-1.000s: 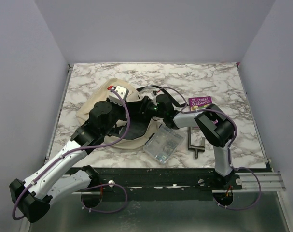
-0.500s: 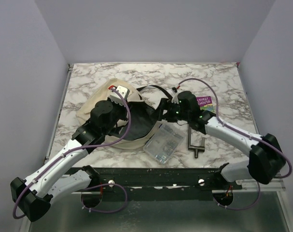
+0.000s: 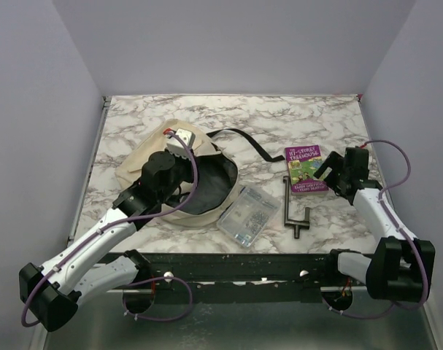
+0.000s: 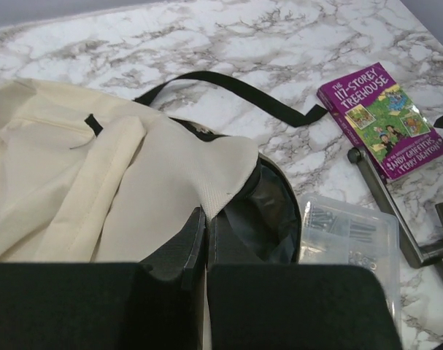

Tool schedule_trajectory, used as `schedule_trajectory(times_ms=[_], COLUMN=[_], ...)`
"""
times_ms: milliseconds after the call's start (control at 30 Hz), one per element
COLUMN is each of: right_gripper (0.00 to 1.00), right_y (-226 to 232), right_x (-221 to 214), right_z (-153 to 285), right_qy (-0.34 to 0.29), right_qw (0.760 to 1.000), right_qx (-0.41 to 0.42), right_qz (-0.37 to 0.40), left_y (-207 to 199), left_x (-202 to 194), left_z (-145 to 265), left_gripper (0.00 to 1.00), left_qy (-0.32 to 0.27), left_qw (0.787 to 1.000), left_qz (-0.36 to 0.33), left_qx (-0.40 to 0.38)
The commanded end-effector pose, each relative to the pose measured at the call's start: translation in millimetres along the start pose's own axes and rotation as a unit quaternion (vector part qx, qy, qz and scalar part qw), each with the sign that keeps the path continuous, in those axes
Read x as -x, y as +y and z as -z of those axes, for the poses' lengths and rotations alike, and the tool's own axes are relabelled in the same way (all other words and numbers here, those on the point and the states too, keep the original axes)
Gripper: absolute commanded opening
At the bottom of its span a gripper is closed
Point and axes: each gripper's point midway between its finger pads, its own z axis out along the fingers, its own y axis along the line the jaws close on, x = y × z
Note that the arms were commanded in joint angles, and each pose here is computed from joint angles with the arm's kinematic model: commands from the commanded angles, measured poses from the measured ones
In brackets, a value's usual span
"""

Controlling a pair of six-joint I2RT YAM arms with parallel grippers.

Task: Pack the student bag
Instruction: Pick up the book from the center of the board.

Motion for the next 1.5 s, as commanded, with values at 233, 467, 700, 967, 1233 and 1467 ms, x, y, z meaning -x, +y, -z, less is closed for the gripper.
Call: schedule_trajectory(times_ms=[233,467,700,967,1233,1467], right_gripper=[0.83,0.78,0.79,0.78,0.78,0.73], right_y=[-22.5,-9.5,-24.3,-30.1,-26.8,-15.1], right_x=[-27.8,-35.3,-25.2,-19.5,-12.1,-1.1], right_z=[-16.0,-20.5,-29.0,-30.7,-35.8,-27.3], right_qy=[0.068,0.075,0.049,0.045,0.039,0.016], right_qw=[0.99,0.984,0.991,0.994,0.994,0.994], right_qx=[0.063,0.11,0.069,0.05,0.059,0.091], right_qz=[-0.106,-0.12,-0.103,-0.088,-0.078,-0.066], left_y=[-23.7,-30.7,-35.7,-38.3,-38.3,-38.1], left_x=[-57.1,-54.0,-55.2,-52.0,-52.5,-53.0], left_z=[10.0,16.2,15.6,13.9,13.1,13.8], left_gripper=[0.0,0.0,0.0,0.0,0.0,0.0], left_qy=[0.083,0.085,0.095,0.095,0.097,0.097], left_qw=[0.989,0.986,0.984,0.983,0.983,0.983], left_qz=[0.114,0.131,0.136,0.138,0.135,0.134], left_qx=[-0.044,-0.061,-0.071,-0.076,-0.076,-0.076])
